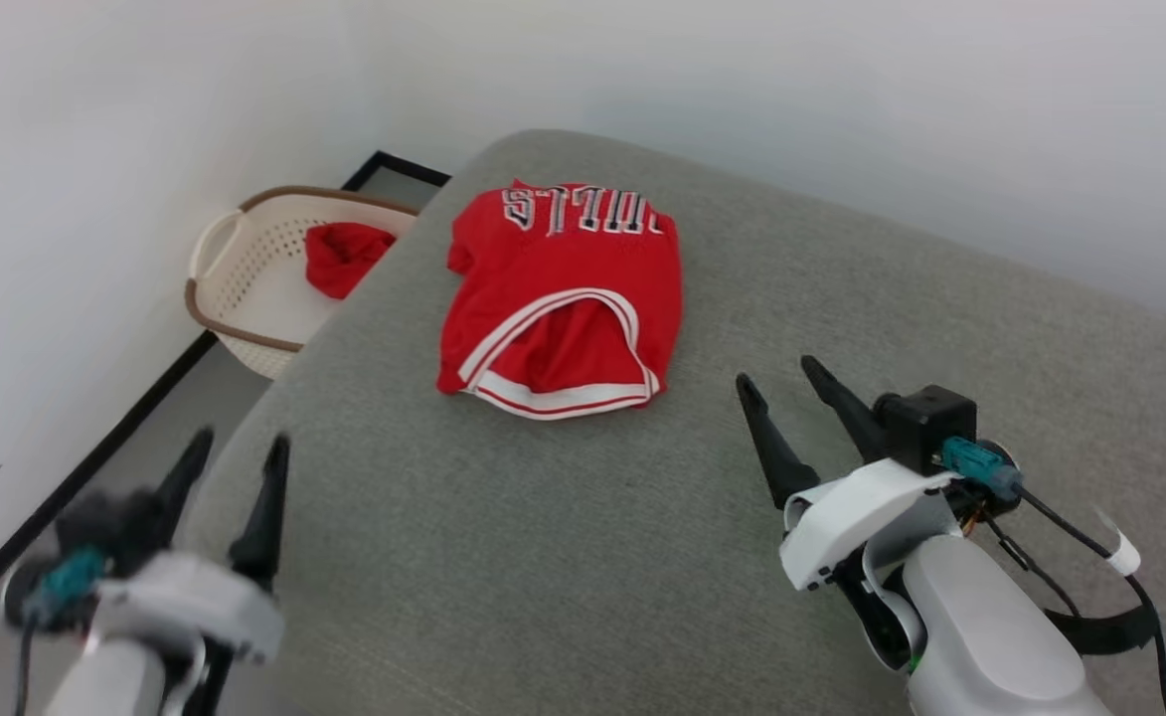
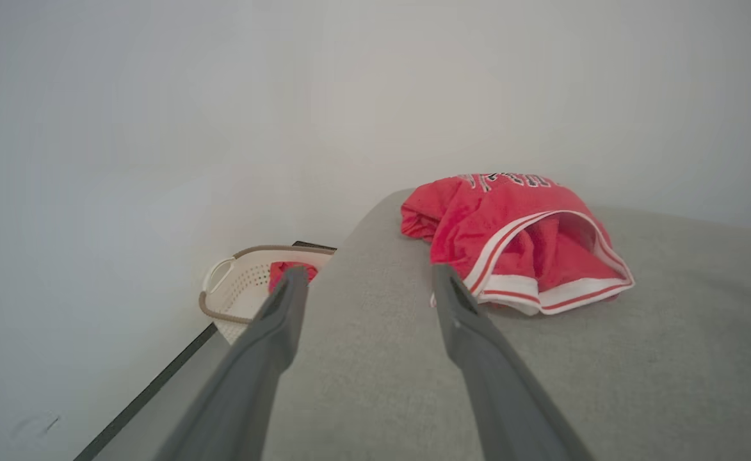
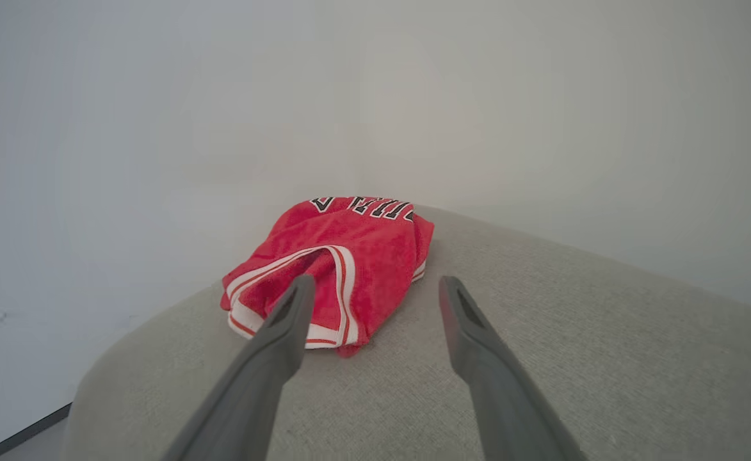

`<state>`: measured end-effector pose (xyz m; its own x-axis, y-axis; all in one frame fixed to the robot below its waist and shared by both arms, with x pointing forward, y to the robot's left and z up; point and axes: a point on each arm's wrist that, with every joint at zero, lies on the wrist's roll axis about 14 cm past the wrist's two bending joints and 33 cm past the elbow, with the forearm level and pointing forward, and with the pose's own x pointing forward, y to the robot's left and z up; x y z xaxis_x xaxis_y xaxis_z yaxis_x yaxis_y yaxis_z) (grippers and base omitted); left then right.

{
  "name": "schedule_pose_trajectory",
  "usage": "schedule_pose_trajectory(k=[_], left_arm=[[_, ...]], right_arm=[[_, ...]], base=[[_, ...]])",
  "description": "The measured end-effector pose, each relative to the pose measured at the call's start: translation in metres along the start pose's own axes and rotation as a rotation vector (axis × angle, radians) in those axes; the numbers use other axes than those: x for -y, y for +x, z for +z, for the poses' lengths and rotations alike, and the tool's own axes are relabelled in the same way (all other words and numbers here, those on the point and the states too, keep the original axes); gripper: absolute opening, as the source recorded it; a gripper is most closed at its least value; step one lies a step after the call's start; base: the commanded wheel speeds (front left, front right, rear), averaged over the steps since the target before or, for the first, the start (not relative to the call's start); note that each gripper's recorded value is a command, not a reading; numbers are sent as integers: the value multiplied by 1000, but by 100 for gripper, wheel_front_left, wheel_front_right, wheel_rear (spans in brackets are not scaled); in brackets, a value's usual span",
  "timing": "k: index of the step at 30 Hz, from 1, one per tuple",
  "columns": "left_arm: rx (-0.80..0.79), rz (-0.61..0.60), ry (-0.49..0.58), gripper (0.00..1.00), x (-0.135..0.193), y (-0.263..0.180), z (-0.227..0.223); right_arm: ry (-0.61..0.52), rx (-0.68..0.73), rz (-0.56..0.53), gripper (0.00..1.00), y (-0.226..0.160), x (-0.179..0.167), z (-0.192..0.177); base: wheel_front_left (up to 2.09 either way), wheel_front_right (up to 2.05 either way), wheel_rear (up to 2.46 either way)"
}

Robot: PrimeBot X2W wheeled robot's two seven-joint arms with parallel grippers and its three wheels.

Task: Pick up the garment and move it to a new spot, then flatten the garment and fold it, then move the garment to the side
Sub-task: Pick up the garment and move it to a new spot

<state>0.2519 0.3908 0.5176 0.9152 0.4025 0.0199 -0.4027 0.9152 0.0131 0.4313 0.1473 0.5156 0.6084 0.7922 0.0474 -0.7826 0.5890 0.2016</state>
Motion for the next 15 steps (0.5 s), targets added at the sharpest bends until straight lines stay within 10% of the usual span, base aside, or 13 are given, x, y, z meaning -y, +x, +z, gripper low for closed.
schedule_pose_trajectory(k=[15], left_arm=[[68, -240, 39, 100, 57, 157, 84]], right_arm=[[-53, 115, -122, 100, -23, 64, 24]], base=[[0, 0, 0]])
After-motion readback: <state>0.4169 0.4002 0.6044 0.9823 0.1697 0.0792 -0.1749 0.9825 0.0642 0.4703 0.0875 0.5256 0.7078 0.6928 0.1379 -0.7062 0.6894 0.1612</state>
